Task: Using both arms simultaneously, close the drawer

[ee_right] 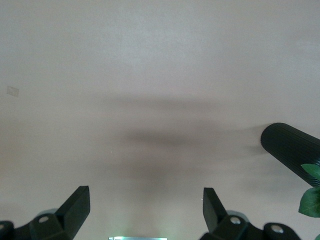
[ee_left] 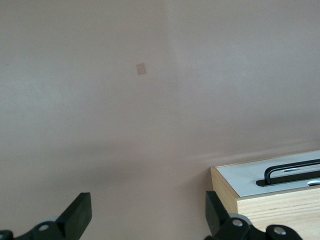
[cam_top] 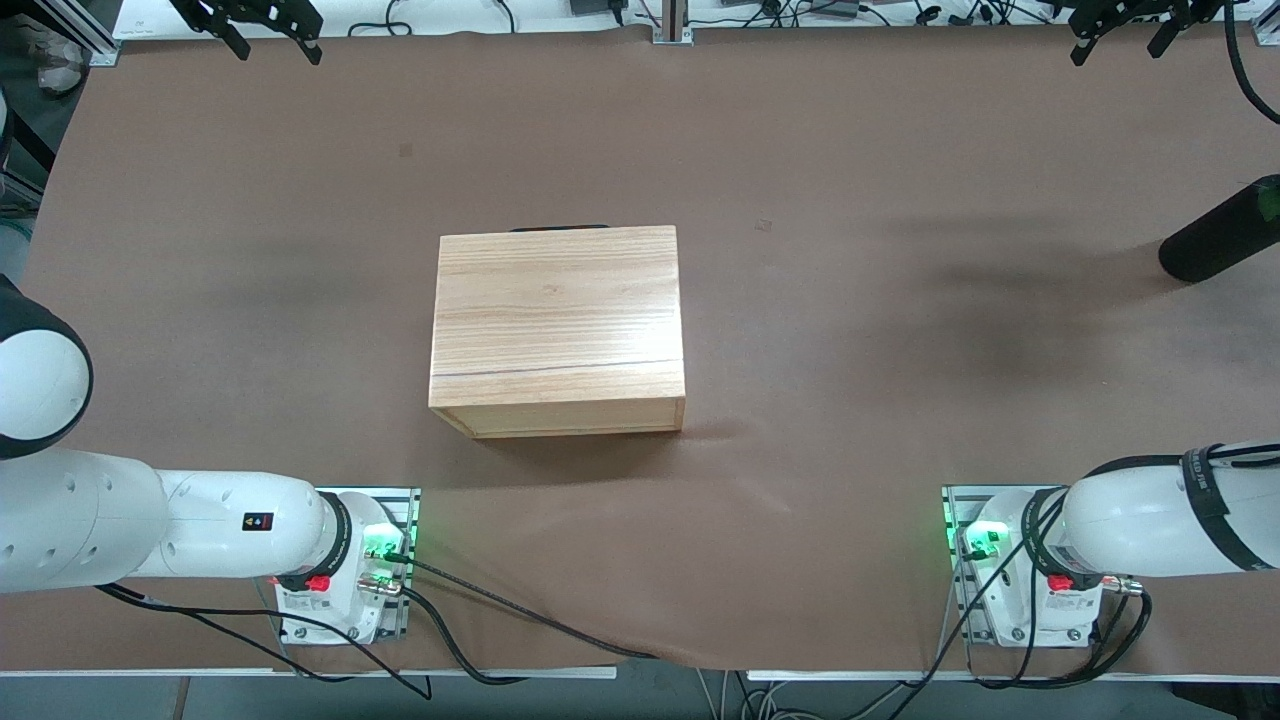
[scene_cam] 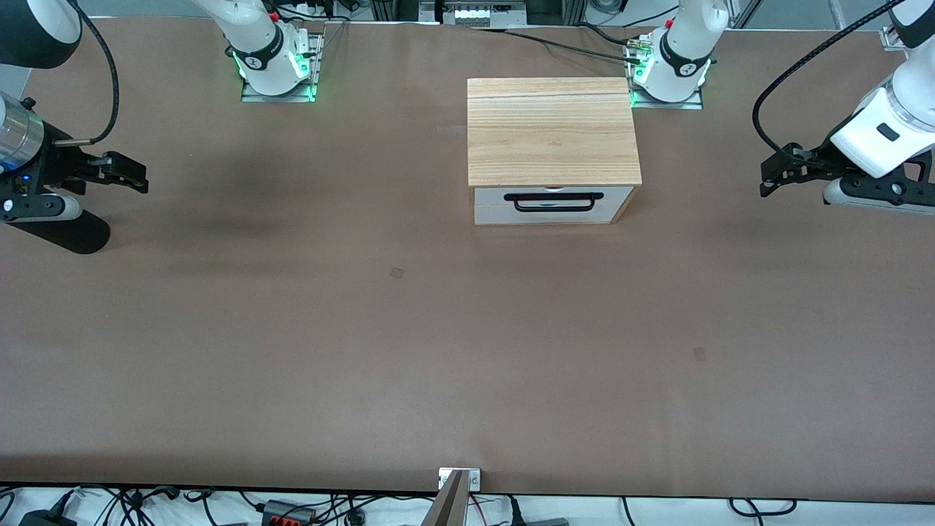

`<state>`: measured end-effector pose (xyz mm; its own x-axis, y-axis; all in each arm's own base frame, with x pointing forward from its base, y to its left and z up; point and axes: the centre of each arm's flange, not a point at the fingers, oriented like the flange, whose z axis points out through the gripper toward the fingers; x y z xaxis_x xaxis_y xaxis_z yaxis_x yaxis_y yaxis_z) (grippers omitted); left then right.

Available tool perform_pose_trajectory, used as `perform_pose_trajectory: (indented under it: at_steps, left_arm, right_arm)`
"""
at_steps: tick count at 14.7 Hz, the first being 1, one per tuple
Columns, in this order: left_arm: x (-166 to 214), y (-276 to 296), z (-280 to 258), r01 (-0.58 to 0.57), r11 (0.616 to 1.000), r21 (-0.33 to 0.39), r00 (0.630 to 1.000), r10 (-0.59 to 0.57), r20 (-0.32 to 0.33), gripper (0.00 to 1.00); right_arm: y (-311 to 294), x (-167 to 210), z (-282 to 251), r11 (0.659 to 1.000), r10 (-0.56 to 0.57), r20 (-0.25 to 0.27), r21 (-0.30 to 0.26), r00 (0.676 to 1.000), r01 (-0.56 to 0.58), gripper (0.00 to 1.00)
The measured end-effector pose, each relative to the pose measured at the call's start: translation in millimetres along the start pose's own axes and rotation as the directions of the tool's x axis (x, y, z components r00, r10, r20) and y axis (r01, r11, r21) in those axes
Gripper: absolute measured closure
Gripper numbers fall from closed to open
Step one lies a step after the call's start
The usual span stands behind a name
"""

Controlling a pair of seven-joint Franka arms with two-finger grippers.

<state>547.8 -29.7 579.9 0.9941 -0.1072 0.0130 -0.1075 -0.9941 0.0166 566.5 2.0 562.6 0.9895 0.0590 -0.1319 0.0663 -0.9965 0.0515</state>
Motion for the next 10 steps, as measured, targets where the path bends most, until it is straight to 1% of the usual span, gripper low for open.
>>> perform_pose_trajectory:
  at_steps: [10]
  left_arm:
    - [-1.5,0.4,0.5,-0.001,1.0,-0.001,1.0,0.001,0.014,0.0]
  right_arm:
    - [0.0,0.0,0.0,1.0,0.0,0.0,0.0,1.0,0.0,0.0]
